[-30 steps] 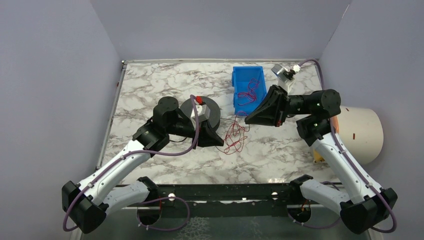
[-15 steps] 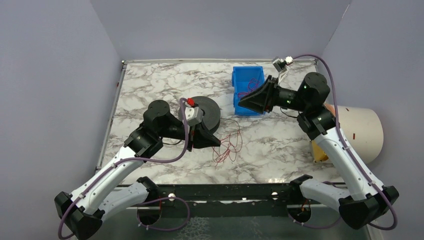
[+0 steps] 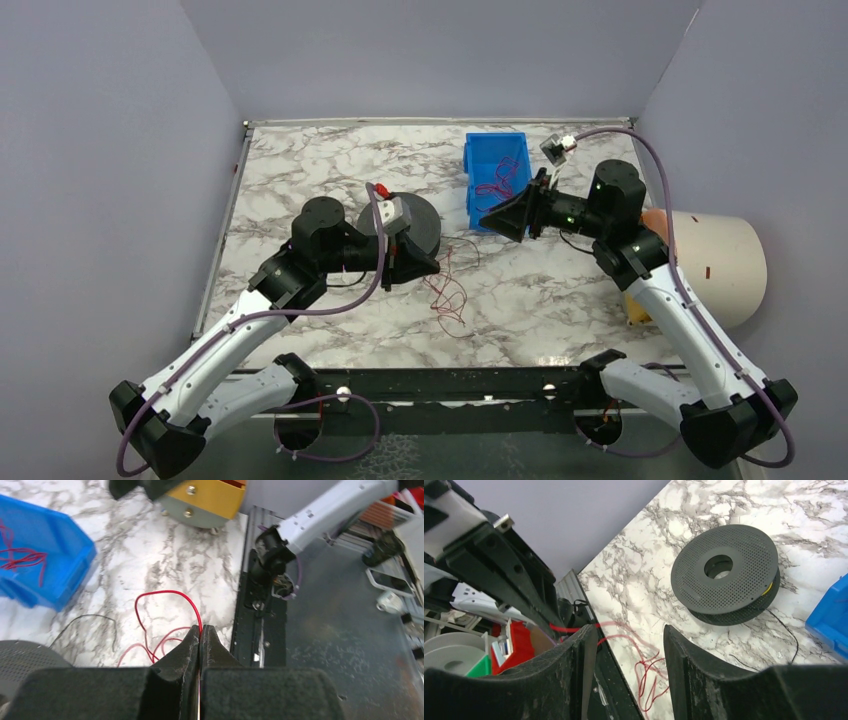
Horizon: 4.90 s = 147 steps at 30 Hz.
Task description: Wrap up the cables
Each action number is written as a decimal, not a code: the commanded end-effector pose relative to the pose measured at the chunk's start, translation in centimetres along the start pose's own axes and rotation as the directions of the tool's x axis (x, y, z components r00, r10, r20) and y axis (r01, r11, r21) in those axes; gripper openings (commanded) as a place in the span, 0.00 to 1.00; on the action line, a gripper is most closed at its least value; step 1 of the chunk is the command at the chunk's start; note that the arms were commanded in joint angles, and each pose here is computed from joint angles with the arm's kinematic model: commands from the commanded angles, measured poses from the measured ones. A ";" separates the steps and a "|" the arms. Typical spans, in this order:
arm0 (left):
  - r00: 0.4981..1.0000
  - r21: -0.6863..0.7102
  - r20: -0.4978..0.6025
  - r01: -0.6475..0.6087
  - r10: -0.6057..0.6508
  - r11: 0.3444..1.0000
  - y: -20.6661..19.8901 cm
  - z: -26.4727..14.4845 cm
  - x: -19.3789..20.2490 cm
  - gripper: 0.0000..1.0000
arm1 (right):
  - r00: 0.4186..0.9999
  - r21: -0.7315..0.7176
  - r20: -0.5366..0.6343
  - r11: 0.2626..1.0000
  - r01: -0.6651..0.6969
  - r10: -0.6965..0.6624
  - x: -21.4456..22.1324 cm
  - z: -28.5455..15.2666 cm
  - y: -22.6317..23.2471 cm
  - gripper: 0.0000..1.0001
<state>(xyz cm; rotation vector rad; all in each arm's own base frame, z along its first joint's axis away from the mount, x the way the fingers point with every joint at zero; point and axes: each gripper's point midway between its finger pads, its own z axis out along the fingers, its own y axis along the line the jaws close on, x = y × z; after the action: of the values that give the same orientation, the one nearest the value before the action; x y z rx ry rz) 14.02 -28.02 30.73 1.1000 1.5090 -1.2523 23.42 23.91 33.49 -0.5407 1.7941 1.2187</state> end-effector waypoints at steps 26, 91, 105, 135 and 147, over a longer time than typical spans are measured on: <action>0.981 -0.131 0.159 0.135 -0.114 0.982 1.1 -0.3 -6.2 0.00 | 1.000 -0.063 0.010 0.998 -0.007 0.008 5.5 9.7 -0.5 0.74; 0.947 -0.200 0.305 -0.038 0.099 0.979 -5.6 -8.1 -12.4 0.00 | 0.981 0.675 0.192 0.730 -0.109 -0.030 8.1 1.8 -14.0 0.39; 0.930 -0.361 0.362 0.081 0.060 0.929 1.5 -5.3 -13.1 0.00 | 0.985 0.480 0.173 0.873 -0.086 0.002 5.7 1.9 -7.9 0.49; 0.899 -0.394 0.437 0.153 0.038 0.907 3.7 -4.4 -15.1 0.00 | 0.917 0.183 0.109 0.899 -0.398 0.384 14.2 3.9 -5.0 0.62; 0.909 -0.392 0.415 0.150 0.029 0.908 3.6 -4.4 -14.2 0.00 | 0.893 -0.048 0.151 0.905 -0.422 0.425 8.8 5.2 -0.3 0.63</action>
<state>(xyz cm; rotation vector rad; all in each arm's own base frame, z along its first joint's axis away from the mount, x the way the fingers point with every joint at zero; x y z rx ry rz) 21.51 -25.01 42.81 0.4564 1.4455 -1.0311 21.54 28.07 20.93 -0.0148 1.9371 1.3783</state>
